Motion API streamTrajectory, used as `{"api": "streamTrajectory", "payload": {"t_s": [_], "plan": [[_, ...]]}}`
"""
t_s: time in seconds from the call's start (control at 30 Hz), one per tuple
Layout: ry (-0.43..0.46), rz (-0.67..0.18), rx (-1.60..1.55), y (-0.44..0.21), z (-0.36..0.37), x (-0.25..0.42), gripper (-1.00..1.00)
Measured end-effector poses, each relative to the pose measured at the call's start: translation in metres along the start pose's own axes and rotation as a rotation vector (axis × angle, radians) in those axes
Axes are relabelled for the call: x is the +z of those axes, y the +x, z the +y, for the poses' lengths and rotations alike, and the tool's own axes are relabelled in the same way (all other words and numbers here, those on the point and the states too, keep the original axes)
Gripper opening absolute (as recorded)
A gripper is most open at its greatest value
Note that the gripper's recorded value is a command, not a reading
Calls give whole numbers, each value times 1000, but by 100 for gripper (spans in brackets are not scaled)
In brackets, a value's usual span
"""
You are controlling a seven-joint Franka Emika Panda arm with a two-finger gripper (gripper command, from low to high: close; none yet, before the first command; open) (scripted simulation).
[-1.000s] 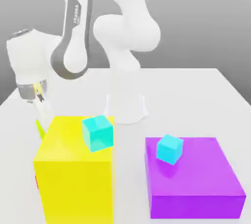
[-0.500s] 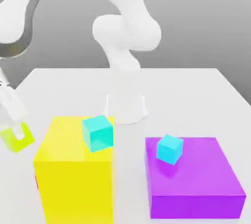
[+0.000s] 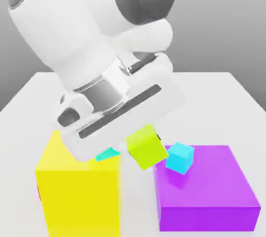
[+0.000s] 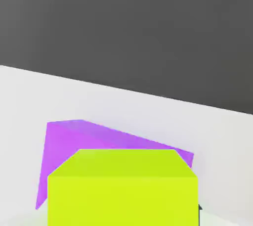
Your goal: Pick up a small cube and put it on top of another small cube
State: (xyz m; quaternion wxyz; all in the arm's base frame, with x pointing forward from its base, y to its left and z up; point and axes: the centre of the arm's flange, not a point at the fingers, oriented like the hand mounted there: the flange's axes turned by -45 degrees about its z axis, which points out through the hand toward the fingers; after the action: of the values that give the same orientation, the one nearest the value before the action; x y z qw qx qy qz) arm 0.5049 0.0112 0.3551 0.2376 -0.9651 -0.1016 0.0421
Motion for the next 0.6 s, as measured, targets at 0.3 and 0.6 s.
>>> {"api": "streamTrajectory", "payload": {"t_s": [0.3, 0.6], "plan": [[-224, -48, 57, -54, -91, 58, -100], [-413, 84, 321, -114, -91, 81, -100]]}}
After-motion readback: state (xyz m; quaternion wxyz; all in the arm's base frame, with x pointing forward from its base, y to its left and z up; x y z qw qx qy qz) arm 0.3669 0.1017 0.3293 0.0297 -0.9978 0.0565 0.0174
